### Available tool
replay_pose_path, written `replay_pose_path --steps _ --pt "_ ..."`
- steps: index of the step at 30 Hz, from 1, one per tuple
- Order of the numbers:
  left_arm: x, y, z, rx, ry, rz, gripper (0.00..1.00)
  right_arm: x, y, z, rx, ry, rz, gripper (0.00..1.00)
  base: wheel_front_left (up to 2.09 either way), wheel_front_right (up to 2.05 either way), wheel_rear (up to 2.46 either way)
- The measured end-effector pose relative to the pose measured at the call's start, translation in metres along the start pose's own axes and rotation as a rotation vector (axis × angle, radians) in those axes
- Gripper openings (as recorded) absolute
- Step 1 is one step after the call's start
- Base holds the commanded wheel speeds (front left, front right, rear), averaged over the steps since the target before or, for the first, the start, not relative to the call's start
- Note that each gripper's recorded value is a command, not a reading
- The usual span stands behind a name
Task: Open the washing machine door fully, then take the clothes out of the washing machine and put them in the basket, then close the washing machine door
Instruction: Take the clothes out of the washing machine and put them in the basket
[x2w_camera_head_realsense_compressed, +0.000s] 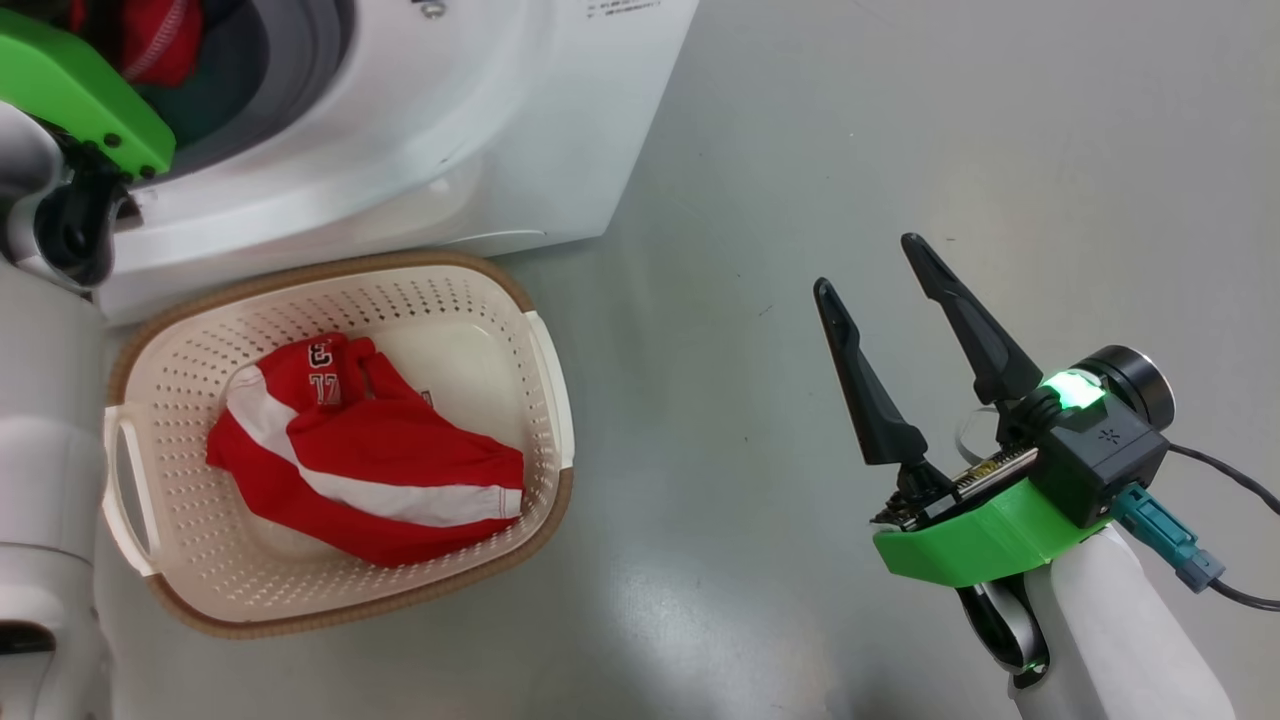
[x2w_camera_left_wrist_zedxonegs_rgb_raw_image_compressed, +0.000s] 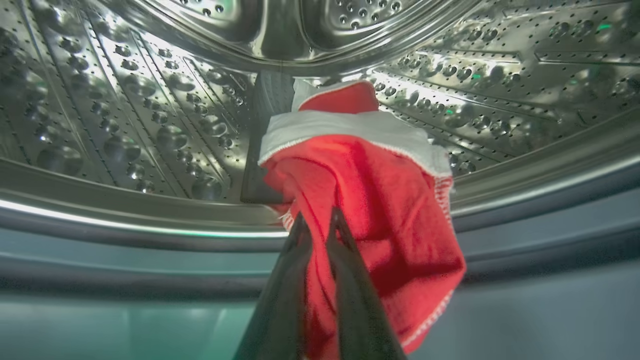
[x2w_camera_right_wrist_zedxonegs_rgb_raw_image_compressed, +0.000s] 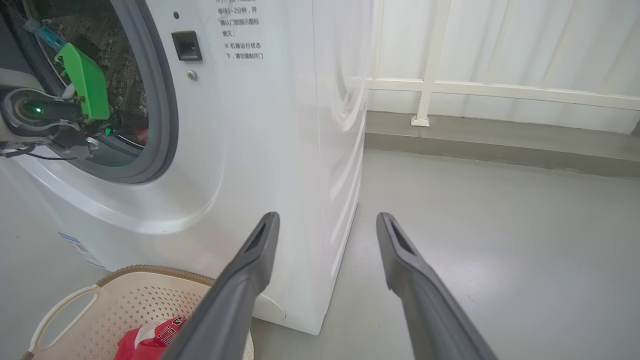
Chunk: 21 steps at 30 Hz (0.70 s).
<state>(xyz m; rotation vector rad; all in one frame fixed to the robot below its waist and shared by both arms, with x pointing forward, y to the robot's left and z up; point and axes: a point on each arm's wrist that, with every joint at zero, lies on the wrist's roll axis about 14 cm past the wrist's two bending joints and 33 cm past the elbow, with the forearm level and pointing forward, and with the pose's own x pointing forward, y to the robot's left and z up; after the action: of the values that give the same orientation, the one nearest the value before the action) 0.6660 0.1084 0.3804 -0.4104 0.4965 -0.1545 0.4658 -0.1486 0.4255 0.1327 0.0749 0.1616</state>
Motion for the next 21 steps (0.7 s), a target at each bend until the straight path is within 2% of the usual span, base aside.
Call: replay_pose_path --steps 14,21 --pt "-0.028 0.011 0.054 0.088 -0.324 0.015 0.00 0.006 0.010 0.007 0.011 -0.024 0.029 1.00 0.00 0.00 0.00" --pt "-0.045 0.014 0.071 0.164 -0.405 0.017 0.00 0.007 0.016 0.012 0.015 -0.037 0.044 1.00 0.00 0.00 0.00"
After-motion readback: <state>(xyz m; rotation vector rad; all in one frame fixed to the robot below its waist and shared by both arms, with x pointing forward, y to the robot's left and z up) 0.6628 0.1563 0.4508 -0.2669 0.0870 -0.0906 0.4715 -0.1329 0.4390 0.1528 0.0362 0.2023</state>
